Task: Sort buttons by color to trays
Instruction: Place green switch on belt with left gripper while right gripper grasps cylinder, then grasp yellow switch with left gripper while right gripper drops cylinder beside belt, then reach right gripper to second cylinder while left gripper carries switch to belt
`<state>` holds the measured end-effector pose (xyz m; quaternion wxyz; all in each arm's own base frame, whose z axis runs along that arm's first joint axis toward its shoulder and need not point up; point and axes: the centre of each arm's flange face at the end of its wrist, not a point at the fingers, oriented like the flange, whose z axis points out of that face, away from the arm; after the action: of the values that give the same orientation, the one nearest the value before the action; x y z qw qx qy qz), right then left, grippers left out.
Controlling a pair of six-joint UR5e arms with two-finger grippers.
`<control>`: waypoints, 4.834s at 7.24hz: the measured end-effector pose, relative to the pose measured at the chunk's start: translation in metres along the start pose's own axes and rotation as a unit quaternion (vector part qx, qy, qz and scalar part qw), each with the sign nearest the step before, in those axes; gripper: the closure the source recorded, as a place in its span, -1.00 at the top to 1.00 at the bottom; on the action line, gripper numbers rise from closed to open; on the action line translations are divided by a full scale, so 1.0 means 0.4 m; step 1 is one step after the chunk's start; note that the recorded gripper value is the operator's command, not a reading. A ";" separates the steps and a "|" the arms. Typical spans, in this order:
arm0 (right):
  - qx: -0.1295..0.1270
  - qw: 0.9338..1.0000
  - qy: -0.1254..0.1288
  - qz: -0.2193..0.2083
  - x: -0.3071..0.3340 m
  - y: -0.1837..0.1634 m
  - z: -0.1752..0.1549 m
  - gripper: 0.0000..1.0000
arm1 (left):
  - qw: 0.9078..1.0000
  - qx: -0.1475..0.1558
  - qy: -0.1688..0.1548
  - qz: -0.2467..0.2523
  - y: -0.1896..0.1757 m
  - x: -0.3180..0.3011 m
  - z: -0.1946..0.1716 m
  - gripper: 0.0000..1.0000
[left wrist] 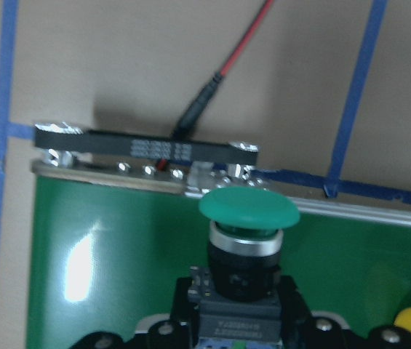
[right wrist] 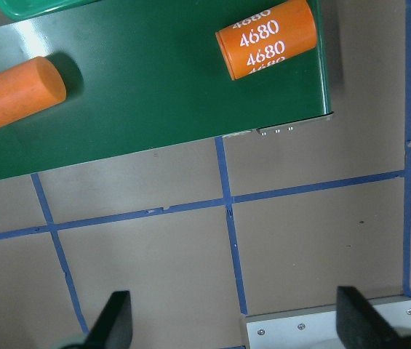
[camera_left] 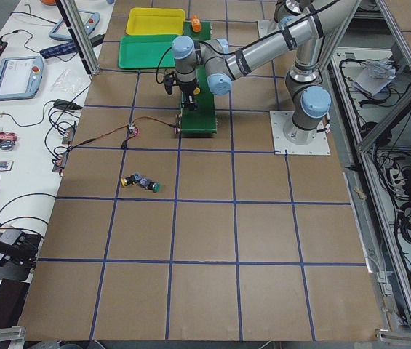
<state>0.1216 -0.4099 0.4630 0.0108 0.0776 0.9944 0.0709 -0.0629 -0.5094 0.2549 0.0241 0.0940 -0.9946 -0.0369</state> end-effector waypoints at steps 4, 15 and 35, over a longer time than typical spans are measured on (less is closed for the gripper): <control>-0.010 1.000 0.002 0.001 0.002 0.005 0.029 1.00 | 1.000 0.015 0.001 0.011 0.028 0.006 0.001 1.00; -0.012 1.000 0.002 0.004 0.002 0.005 0.035 1.00 | 1.000 0.019 -0.019 0.011 -0.573 -0.598 -0.031 1.00; 0.034 0.872 -0.053 0.486 -0.358 -0.193 0.322 1.00 | 0.994 -0.071 0.034 0.079 -0.158 -0.314 -0.123 -1.00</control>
<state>0.2553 -0.4897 0.3262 0.0248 0.5553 0.8308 0.0290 0.0749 -0.5510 0.2939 0.0674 0.0146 -0.9924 -0.1018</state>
